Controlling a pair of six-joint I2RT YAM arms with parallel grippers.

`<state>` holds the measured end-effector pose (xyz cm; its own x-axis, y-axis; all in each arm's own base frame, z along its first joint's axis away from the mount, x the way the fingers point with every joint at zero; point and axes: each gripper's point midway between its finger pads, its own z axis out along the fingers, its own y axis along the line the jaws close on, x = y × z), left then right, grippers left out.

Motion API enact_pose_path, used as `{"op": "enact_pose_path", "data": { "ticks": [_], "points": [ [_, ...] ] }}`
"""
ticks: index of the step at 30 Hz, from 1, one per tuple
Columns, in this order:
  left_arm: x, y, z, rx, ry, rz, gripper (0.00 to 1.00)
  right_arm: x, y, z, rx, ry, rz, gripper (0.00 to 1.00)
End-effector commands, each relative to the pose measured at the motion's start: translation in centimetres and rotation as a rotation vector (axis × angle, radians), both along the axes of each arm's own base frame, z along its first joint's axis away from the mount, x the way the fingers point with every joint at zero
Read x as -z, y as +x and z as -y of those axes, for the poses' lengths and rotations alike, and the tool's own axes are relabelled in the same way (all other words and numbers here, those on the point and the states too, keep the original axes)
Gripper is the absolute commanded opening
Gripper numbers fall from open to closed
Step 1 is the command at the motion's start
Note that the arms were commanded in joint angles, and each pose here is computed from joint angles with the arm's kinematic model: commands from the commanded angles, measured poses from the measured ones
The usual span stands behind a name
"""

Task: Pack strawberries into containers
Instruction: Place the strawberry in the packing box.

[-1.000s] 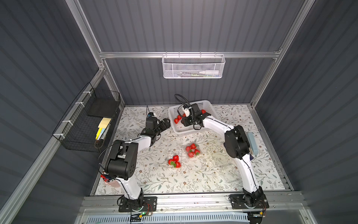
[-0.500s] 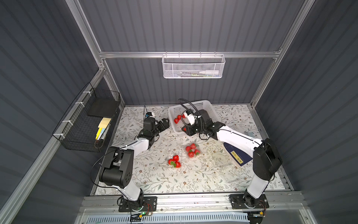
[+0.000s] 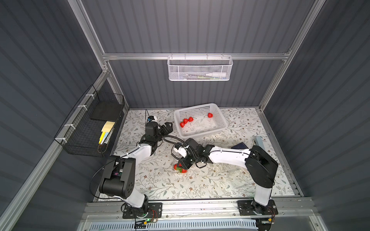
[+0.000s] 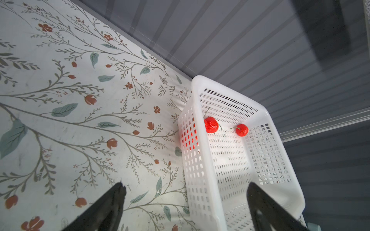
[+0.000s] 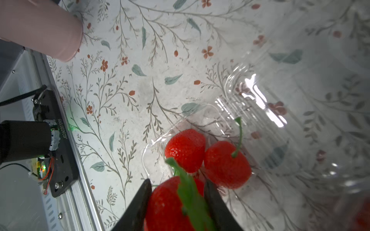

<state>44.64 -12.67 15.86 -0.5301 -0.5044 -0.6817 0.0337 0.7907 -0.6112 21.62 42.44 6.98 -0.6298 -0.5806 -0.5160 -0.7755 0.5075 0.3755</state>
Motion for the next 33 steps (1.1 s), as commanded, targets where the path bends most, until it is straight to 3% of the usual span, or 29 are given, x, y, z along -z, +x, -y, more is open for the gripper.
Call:
{"op": "enact_pose_path", "data": {
  "ticks": [1,10,13,19,26,33],
  "points": [
    [0.7,-0.2,-0.5,-0.010,0.009,-0.019,0.96,-1.0,-0.4,-1.3,-0.066,0.027,0.015,0.25],
    [1.6,0.0,-0.4,-0.002,0.008,-0.033,0.96,1.0,-2.7,-1.7,-0.165,-0.030,0.004,0.26],
    [1.8,0.0,-0.4,-0.001,0.007,-0.037,0.97,1.7,-2.7,-1.3,-0.170,-0.046,0.007,0.31],
    [1.8,0.0,-0.3,0.006,0.007,-0.037,0.96,2.3,-1.5,-0.9,-0.128,-0.085,0.058,0.50],
    [1.8,-0.1,-0.4,0.003,0.008,-0.038,0.96,2.4,-0.8,-0.5,-0.105,-0.106,0.094,0.59],
    [2.1,-0.1,-0.4,0.007,0.007,-0.042,0.96,2.5,-0.3,-0.1,-0.087,-0.120,0.122,0.60]
  ]
}}
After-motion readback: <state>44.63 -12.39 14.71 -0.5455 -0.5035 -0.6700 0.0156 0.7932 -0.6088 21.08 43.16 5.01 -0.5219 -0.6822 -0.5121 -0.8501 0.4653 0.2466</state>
